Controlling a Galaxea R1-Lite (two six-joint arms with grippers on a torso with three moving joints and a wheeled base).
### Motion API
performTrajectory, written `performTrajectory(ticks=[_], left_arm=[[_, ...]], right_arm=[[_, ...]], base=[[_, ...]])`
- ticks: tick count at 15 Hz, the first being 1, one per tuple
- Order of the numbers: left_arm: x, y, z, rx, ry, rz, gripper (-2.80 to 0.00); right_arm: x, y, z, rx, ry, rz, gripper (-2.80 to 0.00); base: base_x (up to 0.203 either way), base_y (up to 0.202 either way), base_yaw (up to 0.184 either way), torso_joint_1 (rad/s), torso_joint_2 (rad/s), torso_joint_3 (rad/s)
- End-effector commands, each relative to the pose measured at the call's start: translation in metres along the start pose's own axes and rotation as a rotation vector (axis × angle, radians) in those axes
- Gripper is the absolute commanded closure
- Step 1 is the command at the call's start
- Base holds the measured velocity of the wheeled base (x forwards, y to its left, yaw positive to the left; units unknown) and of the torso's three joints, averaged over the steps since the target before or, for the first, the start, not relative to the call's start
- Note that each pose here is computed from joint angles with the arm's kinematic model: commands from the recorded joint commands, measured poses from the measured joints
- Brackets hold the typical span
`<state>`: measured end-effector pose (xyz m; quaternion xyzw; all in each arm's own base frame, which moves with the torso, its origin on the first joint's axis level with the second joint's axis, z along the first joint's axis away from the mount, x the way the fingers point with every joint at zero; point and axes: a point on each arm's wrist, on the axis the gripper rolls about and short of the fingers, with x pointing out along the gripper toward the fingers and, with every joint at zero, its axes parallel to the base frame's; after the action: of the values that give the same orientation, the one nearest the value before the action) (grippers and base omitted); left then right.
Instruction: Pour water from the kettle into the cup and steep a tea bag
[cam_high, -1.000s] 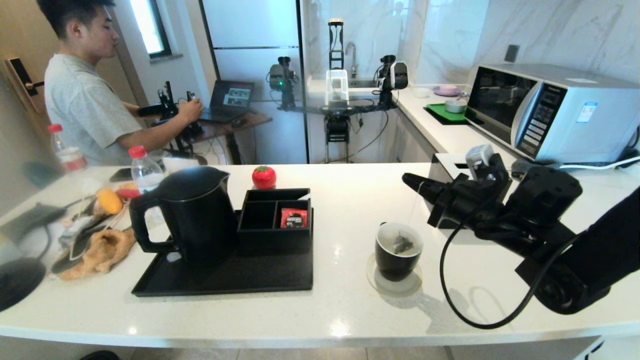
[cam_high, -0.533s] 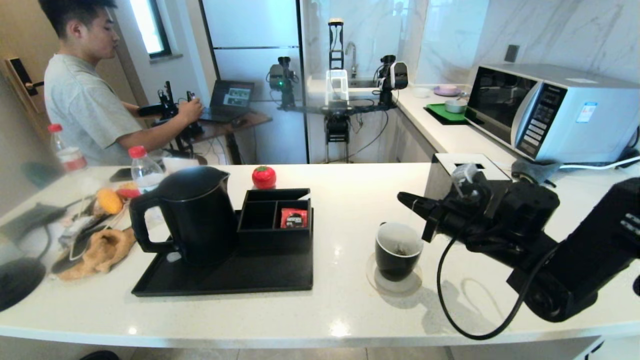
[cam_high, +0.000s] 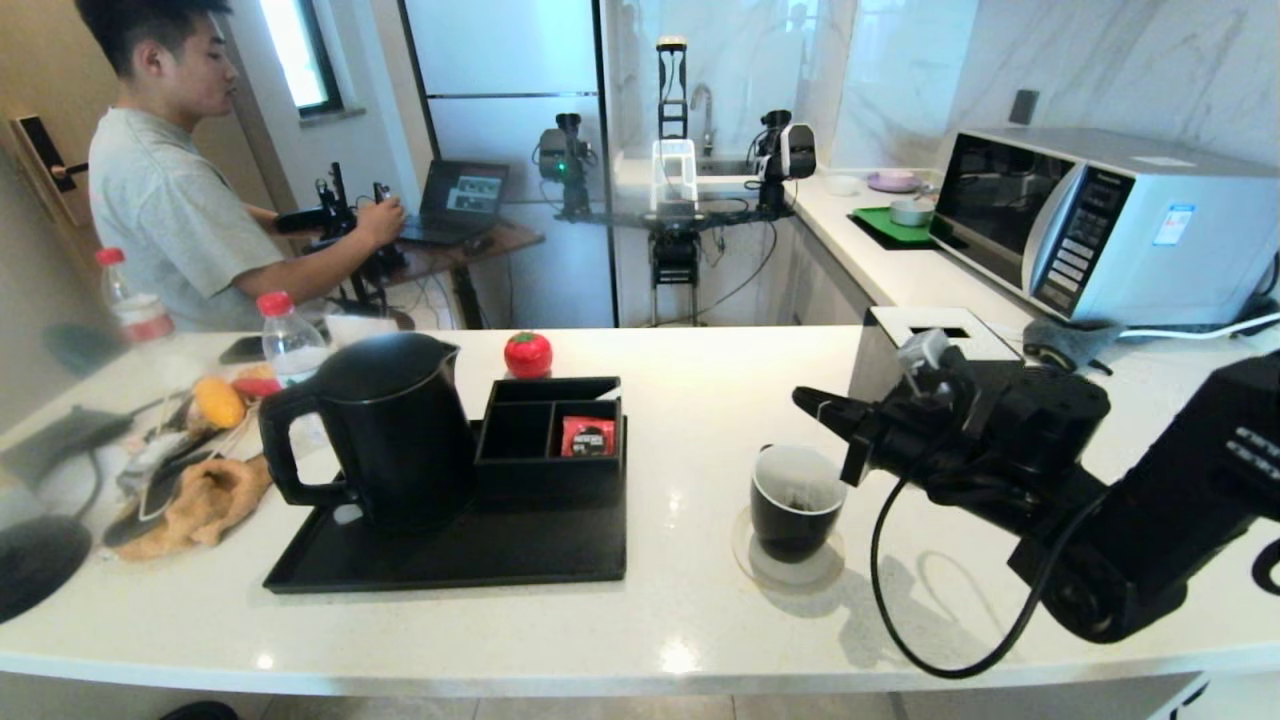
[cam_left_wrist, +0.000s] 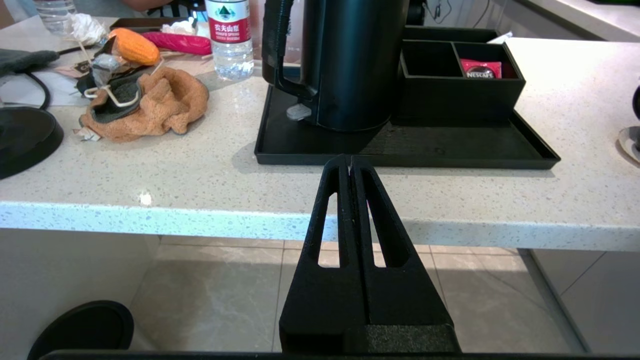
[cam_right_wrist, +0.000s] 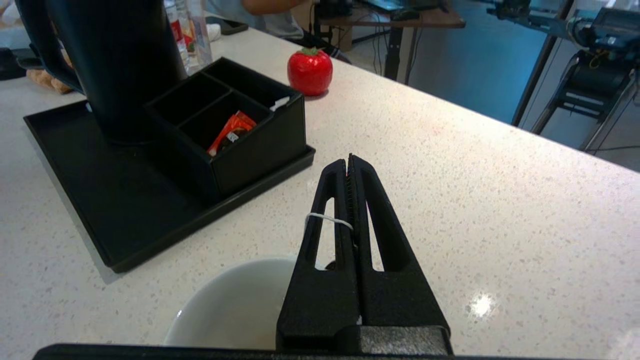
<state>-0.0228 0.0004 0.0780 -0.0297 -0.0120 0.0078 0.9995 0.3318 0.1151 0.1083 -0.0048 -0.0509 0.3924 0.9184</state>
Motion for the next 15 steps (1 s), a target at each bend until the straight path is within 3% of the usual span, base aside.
performTrajectory(ticks=[1, 9, 15], left_arm=[[0.0, 0.0, 0.0, -0.001, -0.001, 0.0, 0.0], [0.0, 0.0, 0.0, -0.001, -0.001, 0.0, 0.0], [0.0, 0.0, 0.0, -0.001, -0.001, 0.001, 0.0]], right_arm=[[-0.002, 0.001, 0.015, -0.035, -0.066, 0.003, 0.0], [-0.007, 0.004, 0.069, -0.105, -0.219, 0.012, 0.0], [-0.006, 0.004, 0.073, -0.11, -0.229, 0.014, 0.0]], base=[[0.0, 0.0, 0.0, 0.0, 0.0, 0.0], [0.0, 0.0, 0.0, 0.0, 0.0, 0.0], [0.0, 0.0, 0.0, 0.0, 0.0, 0.0]])
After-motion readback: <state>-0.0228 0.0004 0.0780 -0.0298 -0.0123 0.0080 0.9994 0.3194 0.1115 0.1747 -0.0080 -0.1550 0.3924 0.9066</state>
